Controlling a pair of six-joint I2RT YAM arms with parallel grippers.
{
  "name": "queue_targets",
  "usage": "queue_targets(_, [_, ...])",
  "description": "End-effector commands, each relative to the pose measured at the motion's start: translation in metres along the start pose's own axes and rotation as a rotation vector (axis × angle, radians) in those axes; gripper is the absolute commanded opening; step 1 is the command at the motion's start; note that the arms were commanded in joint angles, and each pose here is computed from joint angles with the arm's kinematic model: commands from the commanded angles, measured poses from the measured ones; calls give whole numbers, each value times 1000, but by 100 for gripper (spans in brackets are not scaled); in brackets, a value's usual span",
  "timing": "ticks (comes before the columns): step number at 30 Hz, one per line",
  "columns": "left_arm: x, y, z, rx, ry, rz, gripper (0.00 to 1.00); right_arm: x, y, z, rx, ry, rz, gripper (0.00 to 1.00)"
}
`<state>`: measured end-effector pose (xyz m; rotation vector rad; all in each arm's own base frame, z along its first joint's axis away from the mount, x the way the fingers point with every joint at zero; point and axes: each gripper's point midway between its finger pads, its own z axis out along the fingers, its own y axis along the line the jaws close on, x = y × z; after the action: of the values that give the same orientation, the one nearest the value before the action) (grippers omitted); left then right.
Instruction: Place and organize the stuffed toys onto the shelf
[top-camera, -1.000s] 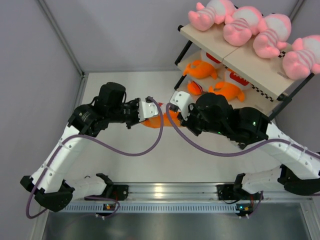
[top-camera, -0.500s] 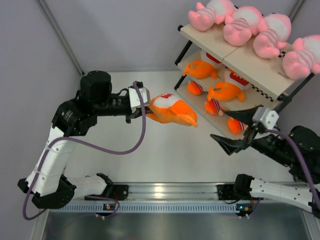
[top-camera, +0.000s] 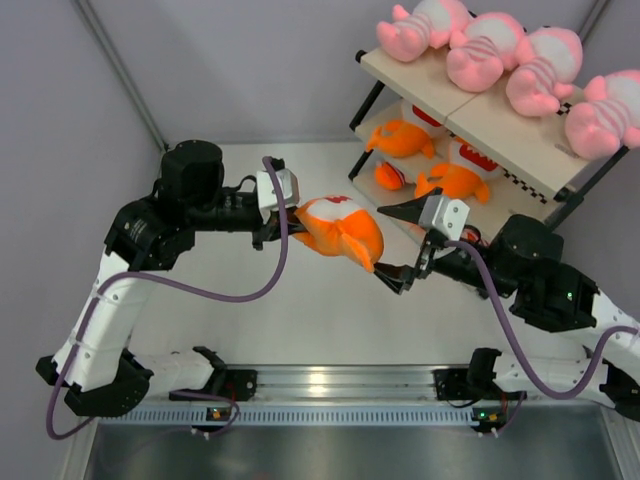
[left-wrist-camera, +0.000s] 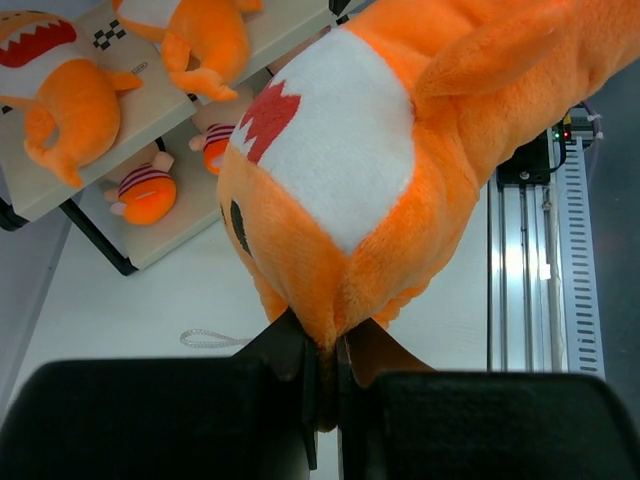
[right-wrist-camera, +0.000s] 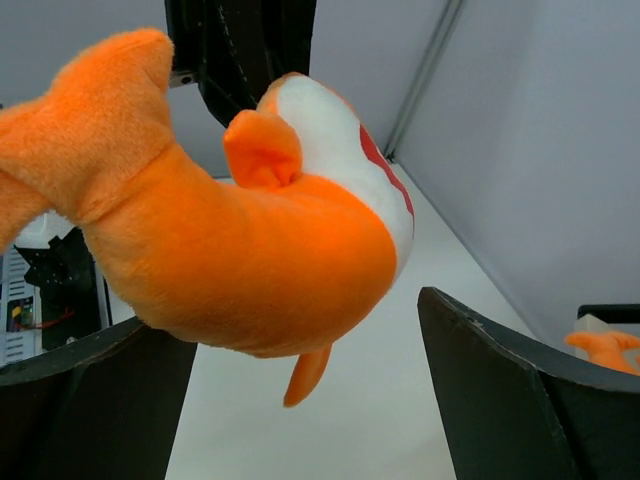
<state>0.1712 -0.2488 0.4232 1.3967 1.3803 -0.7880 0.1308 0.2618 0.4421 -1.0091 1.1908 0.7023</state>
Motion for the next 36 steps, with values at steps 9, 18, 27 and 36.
queue_targets(9, [-6,6,-2,-47,-23,32,4,-62,-8,-1,16,-208,33,19])
queue_targets(18, [70,57,-16,-370,262,14,98,10,-41,-19,127,335,-147,0])
queue_targets(27, [87,59,-37,-462,320,36,98,8,-106,-71,431,614,-325,0])
queue_targets(36, [91,61,-27,-431,332,31,98,27,-113,-131,551,726,-252,0])
